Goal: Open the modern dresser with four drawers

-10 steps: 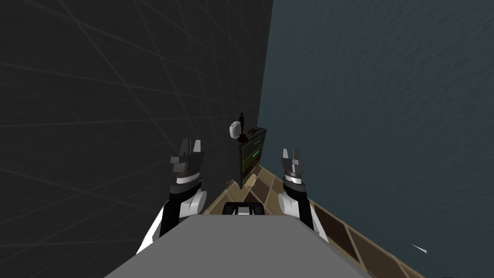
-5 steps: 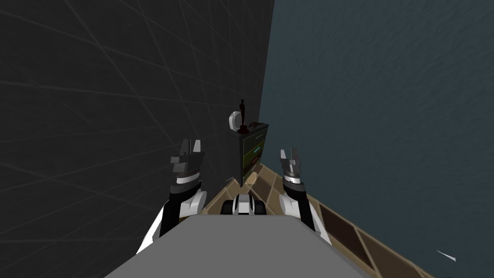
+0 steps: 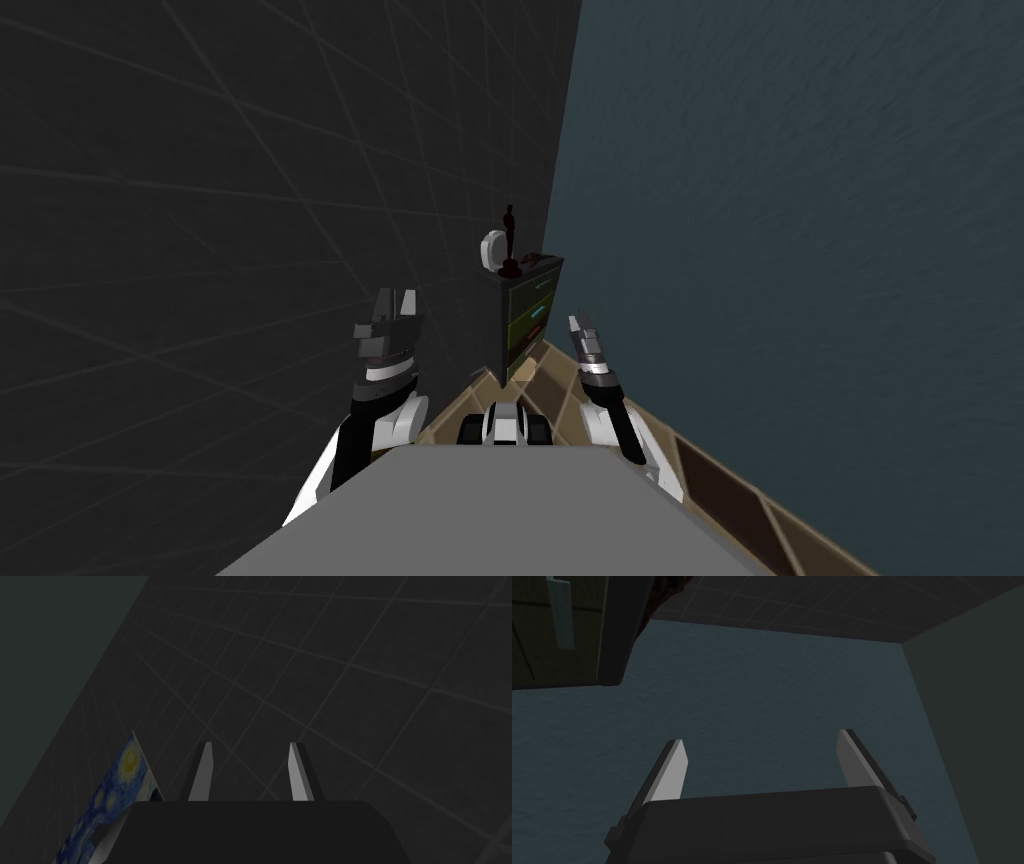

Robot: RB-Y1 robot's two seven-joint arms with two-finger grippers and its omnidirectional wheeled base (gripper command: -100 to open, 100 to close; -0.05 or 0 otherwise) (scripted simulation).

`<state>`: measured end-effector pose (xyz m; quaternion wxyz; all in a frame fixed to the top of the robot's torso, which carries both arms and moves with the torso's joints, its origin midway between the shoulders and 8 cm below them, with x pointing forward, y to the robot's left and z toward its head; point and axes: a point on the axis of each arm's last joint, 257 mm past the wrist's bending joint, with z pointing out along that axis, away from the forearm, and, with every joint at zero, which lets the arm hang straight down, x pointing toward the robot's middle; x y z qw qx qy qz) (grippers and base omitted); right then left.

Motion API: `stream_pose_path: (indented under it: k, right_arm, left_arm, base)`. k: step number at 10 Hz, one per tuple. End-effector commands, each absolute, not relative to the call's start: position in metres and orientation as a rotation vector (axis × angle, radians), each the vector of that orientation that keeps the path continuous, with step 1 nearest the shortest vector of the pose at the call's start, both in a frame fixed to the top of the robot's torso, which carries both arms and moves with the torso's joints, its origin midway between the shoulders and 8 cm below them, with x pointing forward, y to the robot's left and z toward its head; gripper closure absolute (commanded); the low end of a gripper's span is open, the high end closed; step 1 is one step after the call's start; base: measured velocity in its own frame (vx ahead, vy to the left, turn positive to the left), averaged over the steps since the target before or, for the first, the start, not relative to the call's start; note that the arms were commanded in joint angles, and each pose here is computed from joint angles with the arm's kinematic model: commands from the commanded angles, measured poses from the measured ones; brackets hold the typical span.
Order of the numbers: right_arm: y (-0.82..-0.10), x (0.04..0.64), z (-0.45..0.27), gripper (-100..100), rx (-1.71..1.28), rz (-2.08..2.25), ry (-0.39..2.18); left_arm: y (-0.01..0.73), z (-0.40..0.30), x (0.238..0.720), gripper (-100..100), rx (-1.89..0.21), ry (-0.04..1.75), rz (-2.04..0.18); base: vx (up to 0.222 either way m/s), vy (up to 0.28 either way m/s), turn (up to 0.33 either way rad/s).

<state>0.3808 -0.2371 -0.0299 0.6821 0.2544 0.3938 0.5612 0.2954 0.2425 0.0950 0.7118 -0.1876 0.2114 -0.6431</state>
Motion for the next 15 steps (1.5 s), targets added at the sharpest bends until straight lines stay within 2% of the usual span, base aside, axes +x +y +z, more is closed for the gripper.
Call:
stream_pose_path:
  k: [1, 13, 15]
  right_arm:
    - [-0.232, 0.391, -0.051, -100, 0.572, 1.206, 0.968]
    - [-0.225, 0.446, -0.22, -100, 0.56, 0.748, 1.483]
    - [-0.229, 0.446, -0.225, -100, 0.579, 0.731, 1.497]
  left_arm:
    - [0.243, 0.095, 0.295, 0, -0.416, 0.469, -1.426]
    - [0.243, 0.095, 0.295, 0, -0.416, 0.469, -1.426]
    - [0.243, 0.095, 0.295, 0, -0.416, 0.469, -1.426]
  base:
    - [0.014, 0.002, 0.047]
    - [0.022, 0.001, 0.106]
    - [0.016, -0.003, 0.03]
